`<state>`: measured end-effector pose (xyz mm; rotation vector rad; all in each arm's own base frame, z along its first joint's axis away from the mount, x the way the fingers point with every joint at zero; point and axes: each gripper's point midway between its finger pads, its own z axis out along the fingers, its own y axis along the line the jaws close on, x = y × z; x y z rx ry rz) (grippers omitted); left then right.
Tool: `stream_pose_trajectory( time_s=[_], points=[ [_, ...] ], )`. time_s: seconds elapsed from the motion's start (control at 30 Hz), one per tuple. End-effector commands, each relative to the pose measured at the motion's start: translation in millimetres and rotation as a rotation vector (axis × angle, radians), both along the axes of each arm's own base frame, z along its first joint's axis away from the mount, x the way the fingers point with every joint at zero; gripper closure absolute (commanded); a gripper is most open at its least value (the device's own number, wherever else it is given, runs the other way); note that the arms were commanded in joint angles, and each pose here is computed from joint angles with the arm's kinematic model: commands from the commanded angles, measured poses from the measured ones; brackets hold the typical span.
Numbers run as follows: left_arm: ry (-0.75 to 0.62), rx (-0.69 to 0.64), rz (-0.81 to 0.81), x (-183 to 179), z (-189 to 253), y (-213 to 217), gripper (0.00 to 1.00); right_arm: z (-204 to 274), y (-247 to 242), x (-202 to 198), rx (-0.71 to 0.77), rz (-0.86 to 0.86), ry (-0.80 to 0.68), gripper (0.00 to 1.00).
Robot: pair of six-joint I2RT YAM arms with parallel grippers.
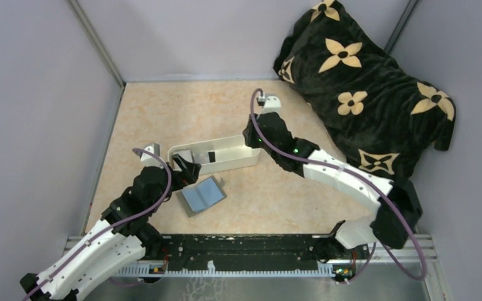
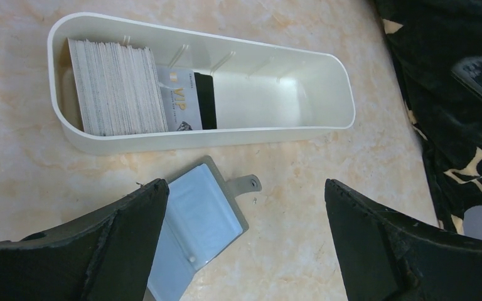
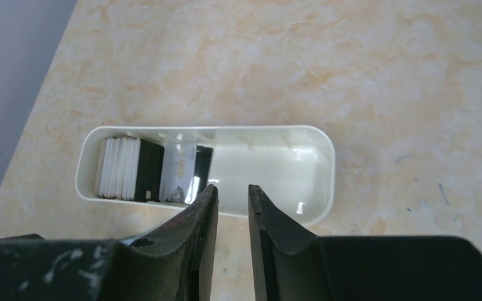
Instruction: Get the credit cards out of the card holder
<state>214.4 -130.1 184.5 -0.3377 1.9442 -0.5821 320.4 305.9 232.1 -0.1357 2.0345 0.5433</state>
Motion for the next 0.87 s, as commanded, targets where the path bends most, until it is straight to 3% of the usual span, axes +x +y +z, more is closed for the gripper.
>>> stream_pose_trajectory(
  time_s=[0.0, 0.27, 0.83],
  points=[
    [-0.043, -0.029, -0.030, 5.2, 26.8, -9.8, 0.00, 38.5, -45.1, -4.9, 0.128, -0.150, -0.189, 0.71],
    [-0.062, -0.044, -0.050, 4.9, 41.1, -13.6, 0.00, 33.0, -91.4, -25.4, 0.128, -0.237, -0.215, 0.59],
    [-0.031, -0.035, -0.036, 1.4, 29.0, -9.1, 0.00, 14.3, -86.5, -30.8, 0.120, -0.208, -0.152, 0.57]
  ],
)
